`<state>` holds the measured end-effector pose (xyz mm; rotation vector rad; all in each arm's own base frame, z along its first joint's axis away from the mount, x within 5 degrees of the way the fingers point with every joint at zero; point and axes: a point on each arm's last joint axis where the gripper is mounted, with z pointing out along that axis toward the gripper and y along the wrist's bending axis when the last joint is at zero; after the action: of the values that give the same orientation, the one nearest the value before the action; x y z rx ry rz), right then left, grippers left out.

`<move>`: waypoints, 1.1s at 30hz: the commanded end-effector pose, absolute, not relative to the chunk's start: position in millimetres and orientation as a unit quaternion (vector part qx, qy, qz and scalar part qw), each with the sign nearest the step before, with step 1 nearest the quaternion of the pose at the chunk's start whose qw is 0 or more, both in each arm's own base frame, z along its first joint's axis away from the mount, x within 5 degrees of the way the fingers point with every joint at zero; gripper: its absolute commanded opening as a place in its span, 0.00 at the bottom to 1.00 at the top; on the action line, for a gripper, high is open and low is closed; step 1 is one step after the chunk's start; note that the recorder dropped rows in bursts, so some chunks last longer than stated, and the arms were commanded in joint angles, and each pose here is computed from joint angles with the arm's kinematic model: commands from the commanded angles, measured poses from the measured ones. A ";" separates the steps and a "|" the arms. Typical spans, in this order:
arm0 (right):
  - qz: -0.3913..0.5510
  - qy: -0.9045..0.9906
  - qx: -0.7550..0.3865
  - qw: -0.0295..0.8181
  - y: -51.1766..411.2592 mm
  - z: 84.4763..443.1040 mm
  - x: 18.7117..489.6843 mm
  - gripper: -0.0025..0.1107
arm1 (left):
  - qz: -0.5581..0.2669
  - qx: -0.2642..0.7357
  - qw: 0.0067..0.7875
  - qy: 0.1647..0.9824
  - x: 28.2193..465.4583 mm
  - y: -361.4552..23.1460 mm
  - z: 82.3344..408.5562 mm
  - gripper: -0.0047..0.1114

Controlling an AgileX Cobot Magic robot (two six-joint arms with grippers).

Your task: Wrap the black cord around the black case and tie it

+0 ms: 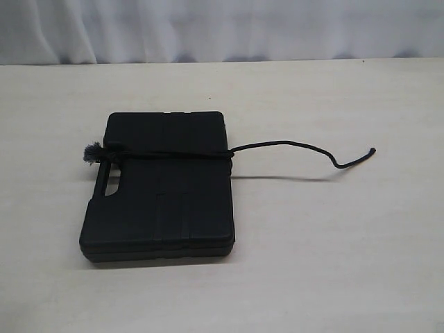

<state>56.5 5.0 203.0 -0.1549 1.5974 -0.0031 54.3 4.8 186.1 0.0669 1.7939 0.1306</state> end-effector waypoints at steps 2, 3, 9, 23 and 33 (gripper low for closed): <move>-0.013 0.749 -0.076 0.658 3.6 193.1 55.5 0.06 | 0.054 0.030 0.622 0.781 54.1 4.5 185.2 0.04; -0.015 0.753 -0.077 0.653 3.4 191.9 55.4 0.06 | 0.054 0.030 0.622 0.781 54.1 4.5 185.2 0.04; -0.019 0.784 -0.077 0.616 2.2 183.4 53.8 0.06 | 0.054 0.030 0.622 0.781 54.1 4.5 185.2 0.04; -0.019 0.785 -0.077 0.614 2.1 183.0 53.7 0.06 | 0.054 0.030 0.622 0.781 54.1 4.5 185.2 0.04; -0.019 0.785 -0.077 0.614 2.1 183.0 53.7 0.06 | 0.054 0.030 0.622 0.781 54.1 4.5 185.2 0.04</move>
<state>54.0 2.4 184.1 -0.1731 1.8061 -0.0384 54.3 4.9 185.9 0.0667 1.7965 0.1309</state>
